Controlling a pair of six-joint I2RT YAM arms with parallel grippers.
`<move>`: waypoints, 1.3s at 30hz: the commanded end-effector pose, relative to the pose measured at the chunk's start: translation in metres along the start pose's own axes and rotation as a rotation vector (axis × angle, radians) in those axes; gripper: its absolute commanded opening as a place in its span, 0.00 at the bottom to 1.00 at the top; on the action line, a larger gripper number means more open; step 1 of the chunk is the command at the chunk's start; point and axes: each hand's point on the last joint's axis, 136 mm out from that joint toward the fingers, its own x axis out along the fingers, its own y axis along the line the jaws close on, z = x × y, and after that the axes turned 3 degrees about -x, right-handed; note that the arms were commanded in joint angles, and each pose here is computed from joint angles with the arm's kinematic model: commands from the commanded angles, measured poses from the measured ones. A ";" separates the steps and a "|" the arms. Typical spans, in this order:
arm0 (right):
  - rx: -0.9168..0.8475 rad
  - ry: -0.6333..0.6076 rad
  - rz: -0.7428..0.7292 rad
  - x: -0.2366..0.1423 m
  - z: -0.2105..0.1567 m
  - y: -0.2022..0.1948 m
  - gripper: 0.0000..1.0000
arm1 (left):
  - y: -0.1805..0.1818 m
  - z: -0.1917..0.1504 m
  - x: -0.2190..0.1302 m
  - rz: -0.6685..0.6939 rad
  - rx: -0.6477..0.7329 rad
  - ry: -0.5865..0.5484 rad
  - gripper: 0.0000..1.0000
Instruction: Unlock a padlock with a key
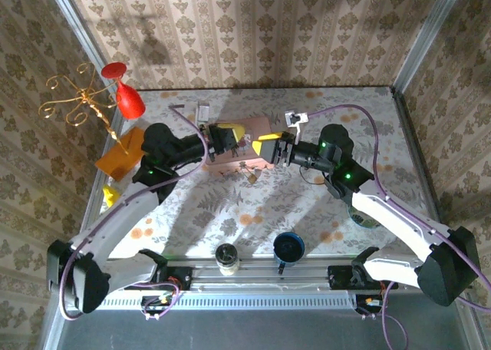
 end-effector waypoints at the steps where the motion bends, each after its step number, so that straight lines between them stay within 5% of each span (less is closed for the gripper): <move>1: -0.109 0.005 0.127 -0.005 0.012 0.033 0.53 | -0.014 -0.013 -0.002 -0.019 0.059 0.103 0.00; 12: -0.168 0.047 0.263 0.002 0.010 0.059 0.53 | -0.027 -0.019 0.004 -0.068 0.068 0.147 0.00; 39: -0.155 0.051 0.236 0.003 0.005 0.054 0.22 | -0.027 -0.006 0.001 -0.083 0.067 0.088 0.00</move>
